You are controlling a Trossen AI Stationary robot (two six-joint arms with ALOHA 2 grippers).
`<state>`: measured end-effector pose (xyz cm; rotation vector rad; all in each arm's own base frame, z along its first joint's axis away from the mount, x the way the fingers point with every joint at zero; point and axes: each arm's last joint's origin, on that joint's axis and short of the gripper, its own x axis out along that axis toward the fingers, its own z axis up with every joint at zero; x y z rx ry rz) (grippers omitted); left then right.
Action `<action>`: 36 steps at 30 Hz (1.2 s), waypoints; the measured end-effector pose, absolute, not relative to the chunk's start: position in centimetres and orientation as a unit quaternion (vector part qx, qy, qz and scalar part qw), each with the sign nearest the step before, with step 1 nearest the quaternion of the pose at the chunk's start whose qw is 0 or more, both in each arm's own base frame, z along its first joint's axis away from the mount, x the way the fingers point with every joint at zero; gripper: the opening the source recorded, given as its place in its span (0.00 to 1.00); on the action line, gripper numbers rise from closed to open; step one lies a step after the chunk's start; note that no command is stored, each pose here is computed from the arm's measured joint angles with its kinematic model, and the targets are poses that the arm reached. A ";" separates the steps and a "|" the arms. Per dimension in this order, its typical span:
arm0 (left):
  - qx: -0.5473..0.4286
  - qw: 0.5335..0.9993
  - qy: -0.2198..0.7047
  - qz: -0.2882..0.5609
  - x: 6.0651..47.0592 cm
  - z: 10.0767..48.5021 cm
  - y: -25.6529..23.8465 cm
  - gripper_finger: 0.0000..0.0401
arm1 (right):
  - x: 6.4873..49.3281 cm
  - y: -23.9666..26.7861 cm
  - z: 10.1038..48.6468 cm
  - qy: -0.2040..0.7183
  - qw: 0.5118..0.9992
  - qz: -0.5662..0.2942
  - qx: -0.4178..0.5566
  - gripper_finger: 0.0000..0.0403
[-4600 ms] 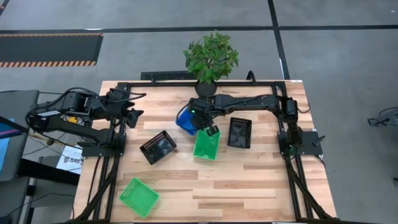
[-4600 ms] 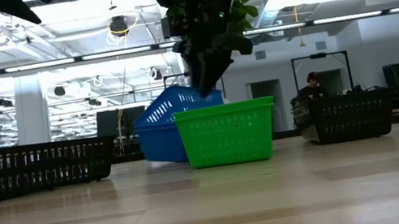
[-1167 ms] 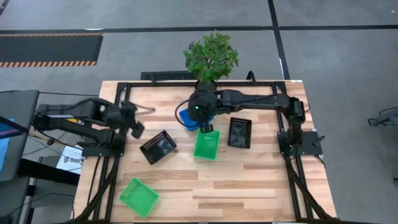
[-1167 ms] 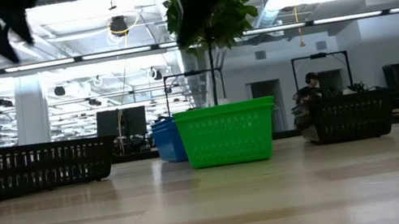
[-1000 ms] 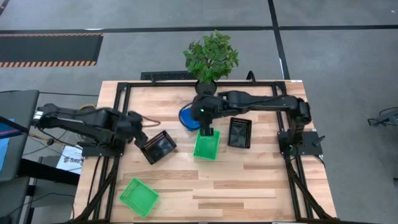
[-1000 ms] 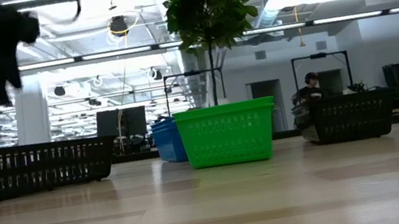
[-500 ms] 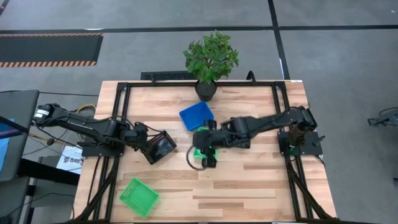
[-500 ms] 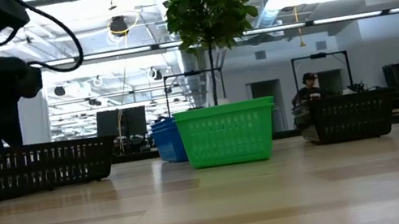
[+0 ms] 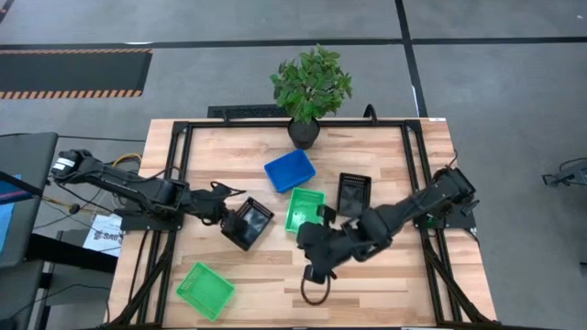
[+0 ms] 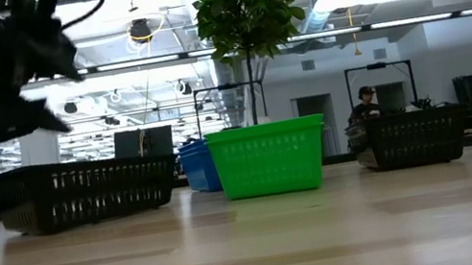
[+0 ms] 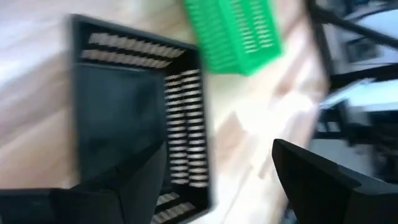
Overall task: Stack baskets by color
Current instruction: Stack the left black bin on the right black bins
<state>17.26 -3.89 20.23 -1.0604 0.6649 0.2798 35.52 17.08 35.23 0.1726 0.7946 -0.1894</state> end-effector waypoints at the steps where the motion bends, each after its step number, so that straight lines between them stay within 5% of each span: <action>1: -0.499 0.803 0.304 0.120 17.4 20.4 -4.1 0.70 | 35.3 17.4 35.3 0.379 0.916 -0.101 0.088 0.25; 13: -0.520 0.789 0.327 0.027 17.7 21.3 -6.7 0.70 | 37.9 20.8 31.4 0.337 0.918 -0.143 0.152 0.27; 22: -0.489 0.793 0.362 -0.026 15.7 26.3 -7.8 0.70 | 43.3 19.4 26.7 0.340 0.925 -0.100 0.137 0.42; 36: -0.414 0.854 0.308 0.060 12.3 33.1 -6.4 0.70 | 47.3 11.6 24.7 0.377 0.923 0.002 -0.074 0.49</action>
